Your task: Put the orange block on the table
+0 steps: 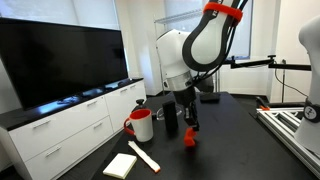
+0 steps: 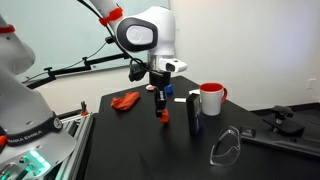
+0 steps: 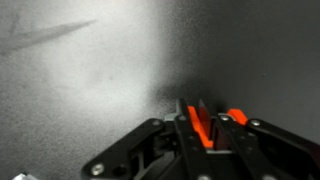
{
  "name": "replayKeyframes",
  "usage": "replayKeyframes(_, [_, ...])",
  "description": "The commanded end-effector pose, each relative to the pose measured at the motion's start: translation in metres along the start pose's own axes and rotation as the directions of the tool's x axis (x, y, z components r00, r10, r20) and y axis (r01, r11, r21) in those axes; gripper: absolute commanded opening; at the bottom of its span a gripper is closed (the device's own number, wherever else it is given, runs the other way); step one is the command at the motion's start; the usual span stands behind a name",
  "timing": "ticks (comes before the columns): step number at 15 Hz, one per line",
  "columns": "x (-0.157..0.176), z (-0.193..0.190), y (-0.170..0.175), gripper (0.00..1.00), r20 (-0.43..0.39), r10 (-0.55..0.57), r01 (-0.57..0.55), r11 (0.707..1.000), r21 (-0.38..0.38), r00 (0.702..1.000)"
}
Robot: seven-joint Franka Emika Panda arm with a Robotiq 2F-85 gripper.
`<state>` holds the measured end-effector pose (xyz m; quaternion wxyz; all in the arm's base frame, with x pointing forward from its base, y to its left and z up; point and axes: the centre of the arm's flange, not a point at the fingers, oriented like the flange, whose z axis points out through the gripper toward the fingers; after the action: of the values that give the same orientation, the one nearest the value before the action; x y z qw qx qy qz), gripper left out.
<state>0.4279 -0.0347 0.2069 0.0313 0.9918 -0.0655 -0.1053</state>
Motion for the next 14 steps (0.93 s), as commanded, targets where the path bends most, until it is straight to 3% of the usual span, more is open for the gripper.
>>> replayKeyframes(1, [-0.001, -0.009, -0.001, 0.51, -0.022, 0.039, -0.038, 0.999, 0.023, 0.999])
replayKeyframes(7, [-0.005, -0.024, -0.005, 0.97, -0.043, 0.04, -0.037, 0.998, 0.049, 0.998])
replayKeyframes(11, [-0.014, -0.105, -0.034, 1.0, -0.104, 0.082, -0.073, 0.993, 0.087, 0.991])
replayKeyframes(14, [-0.026, -0.177, -0.055, 1.0, -0.203, 0.096, -0.076, 0.992, 0.104, 0.974])
